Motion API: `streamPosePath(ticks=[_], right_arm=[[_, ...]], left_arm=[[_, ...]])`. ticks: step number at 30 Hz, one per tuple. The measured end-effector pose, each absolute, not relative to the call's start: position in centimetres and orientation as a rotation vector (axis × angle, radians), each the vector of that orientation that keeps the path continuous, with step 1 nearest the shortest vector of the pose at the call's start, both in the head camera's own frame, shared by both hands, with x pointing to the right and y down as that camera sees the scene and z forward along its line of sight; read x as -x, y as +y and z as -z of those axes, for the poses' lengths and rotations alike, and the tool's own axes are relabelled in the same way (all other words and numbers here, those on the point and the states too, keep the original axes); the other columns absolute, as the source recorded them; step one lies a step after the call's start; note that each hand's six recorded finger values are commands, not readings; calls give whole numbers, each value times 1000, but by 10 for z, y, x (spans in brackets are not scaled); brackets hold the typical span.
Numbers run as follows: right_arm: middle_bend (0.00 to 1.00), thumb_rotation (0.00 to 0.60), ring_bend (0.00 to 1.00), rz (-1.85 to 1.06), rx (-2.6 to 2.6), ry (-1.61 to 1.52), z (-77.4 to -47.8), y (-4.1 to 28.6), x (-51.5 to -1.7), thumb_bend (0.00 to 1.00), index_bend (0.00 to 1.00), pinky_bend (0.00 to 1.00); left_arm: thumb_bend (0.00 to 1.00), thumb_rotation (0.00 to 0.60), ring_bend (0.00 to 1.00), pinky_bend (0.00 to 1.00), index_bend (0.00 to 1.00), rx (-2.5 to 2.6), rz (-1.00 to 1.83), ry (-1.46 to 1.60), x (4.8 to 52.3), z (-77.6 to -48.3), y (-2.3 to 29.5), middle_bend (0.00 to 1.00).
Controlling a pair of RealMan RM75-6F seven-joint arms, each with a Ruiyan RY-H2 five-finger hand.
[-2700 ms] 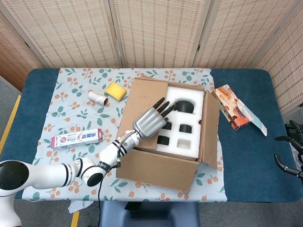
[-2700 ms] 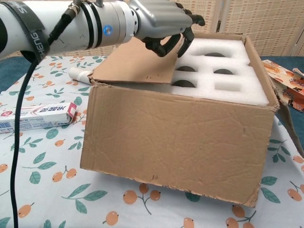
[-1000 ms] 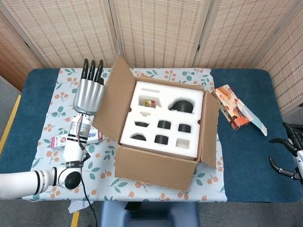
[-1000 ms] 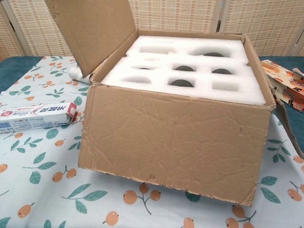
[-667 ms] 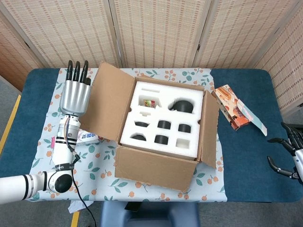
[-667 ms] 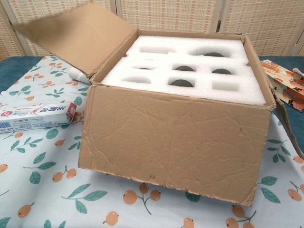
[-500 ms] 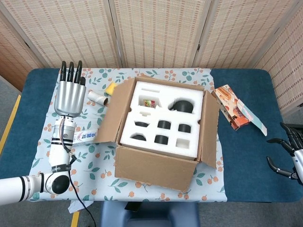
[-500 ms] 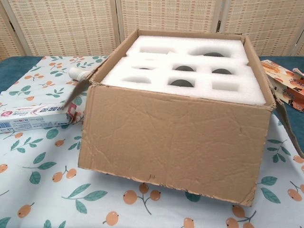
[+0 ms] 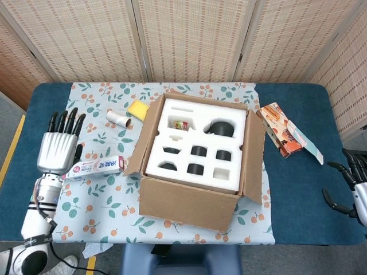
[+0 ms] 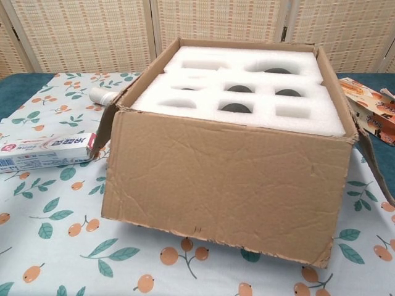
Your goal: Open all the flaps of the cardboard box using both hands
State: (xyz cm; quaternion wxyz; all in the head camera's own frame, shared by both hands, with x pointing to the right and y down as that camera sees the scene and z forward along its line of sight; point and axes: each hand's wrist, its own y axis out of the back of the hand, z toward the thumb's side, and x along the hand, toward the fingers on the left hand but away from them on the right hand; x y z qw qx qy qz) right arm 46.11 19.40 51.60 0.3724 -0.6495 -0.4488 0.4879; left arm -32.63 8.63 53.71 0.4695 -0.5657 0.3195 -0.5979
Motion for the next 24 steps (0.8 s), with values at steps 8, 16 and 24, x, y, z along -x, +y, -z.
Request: streamPosePath(ticks=[8, 16, 24], right_arm=[[0, 519, 0, -1339, 1593, -1075, -536, 200, -449, 467, 172, 0], [0, 520, 0, -1346, 1594, -1057, -544, 209, -434, 468, 170, 0], [0, 519, 0, -1325, 1616, -1028, -545, 222, -421, 467, 170, 0]], left_arm=[[481, 600, 0, 0, 0, 1658, 1441, 967, 379, -536, 141, 0], [481, 600, 0, 0, 0, 1540, 1463, 1007, 455, -537, 219, 0], [480, 600, 0, 0, 2, 1515, 1466, 1025, 466, -540, 244, 0]])
